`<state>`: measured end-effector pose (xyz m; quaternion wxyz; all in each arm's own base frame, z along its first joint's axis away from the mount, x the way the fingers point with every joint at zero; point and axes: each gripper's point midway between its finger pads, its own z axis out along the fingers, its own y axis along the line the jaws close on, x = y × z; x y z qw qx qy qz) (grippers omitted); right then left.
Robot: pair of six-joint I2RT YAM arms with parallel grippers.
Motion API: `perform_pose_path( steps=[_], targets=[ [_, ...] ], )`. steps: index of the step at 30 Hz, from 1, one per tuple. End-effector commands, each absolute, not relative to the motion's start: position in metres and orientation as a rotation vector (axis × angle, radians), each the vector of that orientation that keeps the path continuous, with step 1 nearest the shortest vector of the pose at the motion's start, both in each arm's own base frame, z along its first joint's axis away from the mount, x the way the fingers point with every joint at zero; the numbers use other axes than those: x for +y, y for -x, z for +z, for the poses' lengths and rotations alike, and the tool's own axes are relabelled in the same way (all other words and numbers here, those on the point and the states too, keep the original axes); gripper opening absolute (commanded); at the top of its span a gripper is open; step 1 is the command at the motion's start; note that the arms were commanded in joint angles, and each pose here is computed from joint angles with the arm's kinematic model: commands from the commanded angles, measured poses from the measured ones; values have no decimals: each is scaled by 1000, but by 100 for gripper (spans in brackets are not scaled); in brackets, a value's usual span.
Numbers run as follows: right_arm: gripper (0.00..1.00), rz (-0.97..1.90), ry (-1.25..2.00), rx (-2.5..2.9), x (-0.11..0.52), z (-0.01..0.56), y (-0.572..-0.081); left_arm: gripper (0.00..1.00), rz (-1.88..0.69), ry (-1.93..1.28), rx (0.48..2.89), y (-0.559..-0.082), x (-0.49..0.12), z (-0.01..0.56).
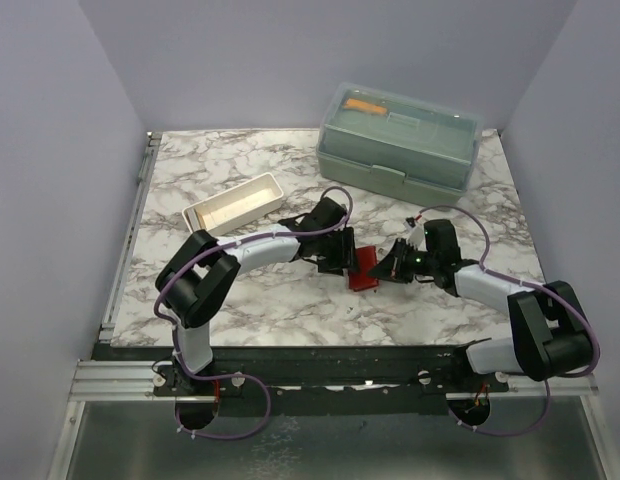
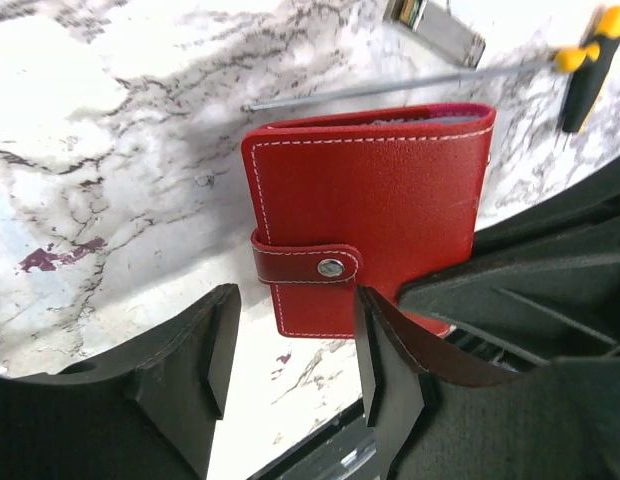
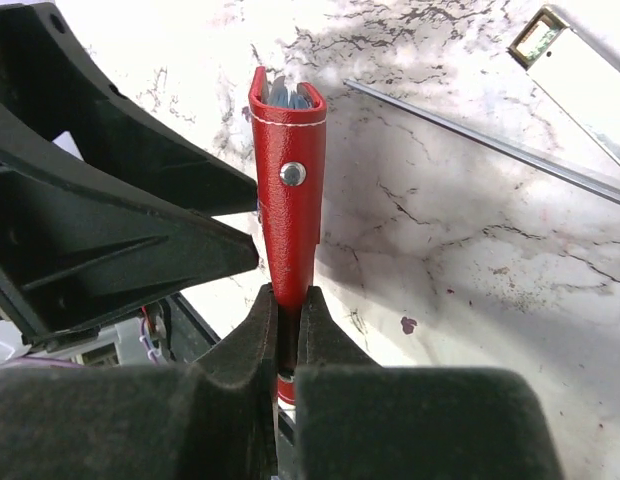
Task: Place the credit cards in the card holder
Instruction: Open the card holder at the center of the board.
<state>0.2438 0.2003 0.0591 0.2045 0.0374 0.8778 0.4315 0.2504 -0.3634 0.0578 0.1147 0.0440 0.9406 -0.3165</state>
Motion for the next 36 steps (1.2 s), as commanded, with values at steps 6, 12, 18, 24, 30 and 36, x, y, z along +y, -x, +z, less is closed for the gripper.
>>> perform_pose_path(
  steps=[6, 12, 18, 24, 30, 36],
  targets=[
    [0, 1126, -130, 2460, 198, 59, -249, 51, -830, -57, 2655, -275, -385, 71],
    [0, 1113, -126, 2454, 198, 62, -249, 44, -772, -95, 2696, -267, -388, 57],
    [0, 1102, -129, 2459, 197, 61, -248, 34, -670, -115, 2746, -260, -379, 42],
    [0, 1099, -123, 2449, 197, 65, -247, 40, -614, -148, 2777, -248, -369, 31],
    [0, 1103, -129, 2449, 197, 66, -247, 42, -589, -179, 2794, -247, -367, 21],
    [0, 1058, -168, 2449, 192, 67, -247, 23, -505, -225, 2774, -251, -352, 20]
  ],
)
